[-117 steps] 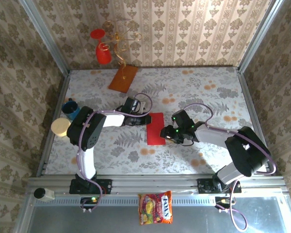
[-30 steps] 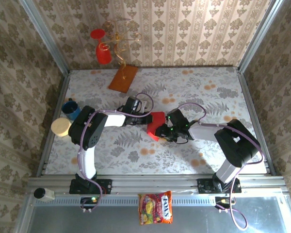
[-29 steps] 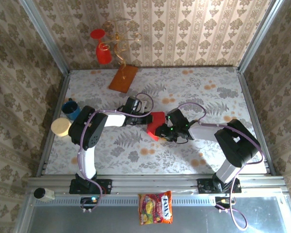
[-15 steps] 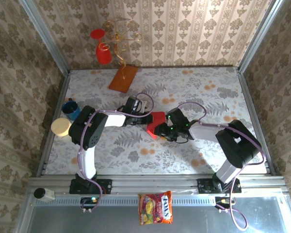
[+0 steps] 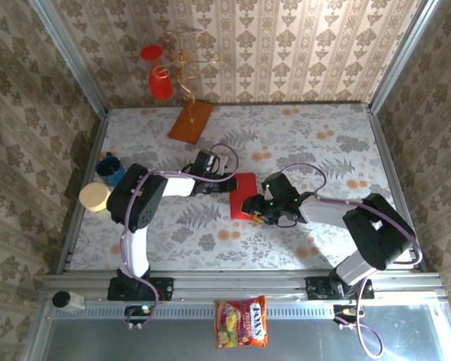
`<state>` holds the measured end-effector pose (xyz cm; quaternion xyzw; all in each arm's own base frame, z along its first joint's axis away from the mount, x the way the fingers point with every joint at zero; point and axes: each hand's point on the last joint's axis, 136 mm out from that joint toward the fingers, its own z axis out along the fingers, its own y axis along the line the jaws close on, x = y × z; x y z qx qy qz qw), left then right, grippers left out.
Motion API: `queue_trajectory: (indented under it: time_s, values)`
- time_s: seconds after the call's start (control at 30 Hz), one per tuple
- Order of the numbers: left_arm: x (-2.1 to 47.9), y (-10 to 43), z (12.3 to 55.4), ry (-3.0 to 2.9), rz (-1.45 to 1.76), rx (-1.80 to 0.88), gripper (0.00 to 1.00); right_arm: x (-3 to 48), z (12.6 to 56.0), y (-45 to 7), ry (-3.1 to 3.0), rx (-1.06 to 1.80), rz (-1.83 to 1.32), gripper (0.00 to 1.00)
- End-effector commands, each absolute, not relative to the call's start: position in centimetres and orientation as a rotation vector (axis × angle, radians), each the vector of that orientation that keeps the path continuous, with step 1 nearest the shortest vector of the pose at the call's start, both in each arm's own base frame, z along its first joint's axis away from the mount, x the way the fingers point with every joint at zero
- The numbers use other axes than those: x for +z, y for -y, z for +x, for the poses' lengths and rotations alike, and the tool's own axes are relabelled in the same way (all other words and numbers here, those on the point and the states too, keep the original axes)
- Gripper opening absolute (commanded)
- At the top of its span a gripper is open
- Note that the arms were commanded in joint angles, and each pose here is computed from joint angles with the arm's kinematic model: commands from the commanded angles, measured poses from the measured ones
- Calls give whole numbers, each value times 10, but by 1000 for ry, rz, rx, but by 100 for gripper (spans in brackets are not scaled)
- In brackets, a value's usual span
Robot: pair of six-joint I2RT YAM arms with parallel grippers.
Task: Fold a paper plane with a square sheet of paper (pick it up from the middle)
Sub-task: Fold the triangle a second time at the center of the table.
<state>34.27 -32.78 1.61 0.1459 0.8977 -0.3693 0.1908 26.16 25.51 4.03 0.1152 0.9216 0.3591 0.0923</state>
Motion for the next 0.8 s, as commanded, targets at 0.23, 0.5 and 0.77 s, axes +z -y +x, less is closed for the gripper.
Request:
queue_trajectory:
  time_s: [0.23, 0.5, 0.77]
  values:
    - [-94, 271, 283, -2921, 325, -705, 0, 42, 259, -253, -2708, 1099, 374, 56]
    - [-63, 283, 292, -2853, 342, -761, 0, 35, 258, -236, -2721, 999, 383, 54]
    - [-11, 303, 299, -2747, 387, -833, 0, 39, 259, -226, -2706, 963, 394, 49]
